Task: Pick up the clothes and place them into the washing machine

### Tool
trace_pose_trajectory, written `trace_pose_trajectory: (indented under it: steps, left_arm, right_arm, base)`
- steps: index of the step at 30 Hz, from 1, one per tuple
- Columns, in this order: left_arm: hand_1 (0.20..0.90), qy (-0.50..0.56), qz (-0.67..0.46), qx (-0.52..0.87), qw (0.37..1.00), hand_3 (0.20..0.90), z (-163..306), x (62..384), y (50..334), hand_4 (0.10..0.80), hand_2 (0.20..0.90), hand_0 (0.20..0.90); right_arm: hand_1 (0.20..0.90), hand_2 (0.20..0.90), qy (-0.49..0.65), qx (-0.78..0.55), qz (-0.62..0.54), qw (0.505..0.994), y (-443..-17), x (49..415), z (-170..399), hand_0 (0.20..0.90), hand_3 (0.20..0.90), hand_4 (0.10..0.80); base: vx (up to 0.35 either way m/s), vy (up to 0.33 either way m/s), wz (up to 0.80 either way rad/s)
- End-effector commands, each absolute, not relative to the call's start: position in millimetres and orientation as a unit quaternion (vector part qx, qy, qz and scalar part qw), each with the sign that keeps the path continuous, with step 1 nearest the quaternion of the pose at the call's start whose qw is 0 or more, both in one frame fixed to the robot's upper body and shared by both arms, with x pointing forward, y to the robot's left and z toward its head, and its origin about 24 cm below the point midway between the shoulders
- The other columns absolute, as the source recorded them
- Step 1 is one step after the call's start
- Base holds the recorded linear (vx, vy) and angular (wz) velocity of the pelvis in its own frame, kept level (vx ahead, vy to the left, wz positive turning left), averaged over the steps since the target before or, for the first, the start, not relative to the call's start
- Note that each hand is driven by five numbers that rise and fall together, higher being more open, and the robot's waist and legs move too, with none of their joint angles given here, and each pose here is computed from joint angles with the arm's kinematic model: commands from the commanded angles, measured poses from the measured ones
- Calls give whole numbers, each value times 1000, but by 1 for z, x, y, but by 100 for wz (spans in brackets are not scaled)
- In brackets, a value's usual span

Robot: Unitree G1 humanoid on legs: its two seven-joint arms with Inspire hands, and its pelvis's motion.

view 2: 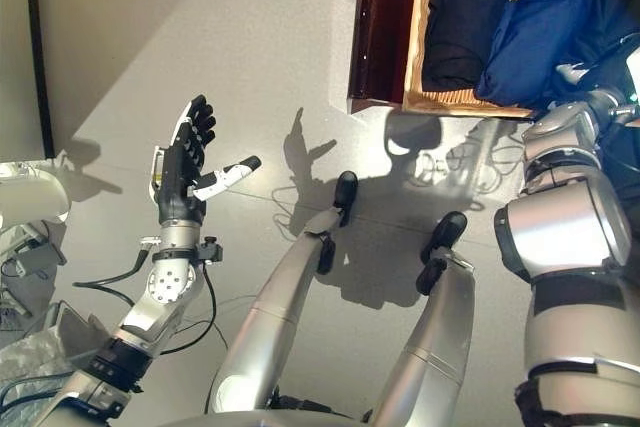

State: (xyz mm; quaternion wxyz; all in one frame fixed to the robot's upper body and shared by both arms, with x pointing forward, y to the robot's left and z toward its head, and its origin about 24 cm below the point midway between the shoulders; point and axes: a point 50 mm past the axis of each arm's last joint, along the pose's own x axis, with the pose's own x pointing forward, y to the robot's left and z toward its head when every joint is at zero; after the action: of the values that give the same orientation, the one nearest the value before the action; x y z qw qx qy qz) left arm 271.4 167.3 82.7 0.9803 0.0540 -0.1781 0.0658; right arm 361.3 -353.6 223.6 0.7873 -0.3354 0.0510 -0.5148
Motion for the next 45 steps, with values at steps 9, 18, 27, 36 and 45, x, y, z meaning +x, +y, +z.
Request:
trace_pose_trajectory:
  steps: [9,18,27,36,45]
  left_arm:
    - [900,-220,89,30,971,900,92,260,191,800,900,900]
    - [900,-184,87,42,978,900,76,259,193,800,900,900]
    - [900,-187,112,48,975,900,71,253,202,800,900,900]
    - [900,-209,125,64,968,900,77,247,203,800,900,900]
    - [900,-213,125,66,967,900,79,246,206,800,900,900]
  right_arm:
    - [200,200,-24,-262,-544,797,-357,359,227,200,200,300]
    - [200,200,-83,45,-514,853,-318,370,173,200,200,300]
    - [200,200,-73,95,-529,840,-278,366,128,200,200,300]
    - [200,200,-69,-81,-529,842,-257,373,132,200,200,300]
    - [200,200,-120,-97,-591,792,-307,366,185,200,200,300]
  base:
    - [16,-3,-8]
    - [-23,29,-17]
    - [-16,26,-9]
    - [0,0,0]
    - [20,-18,0]
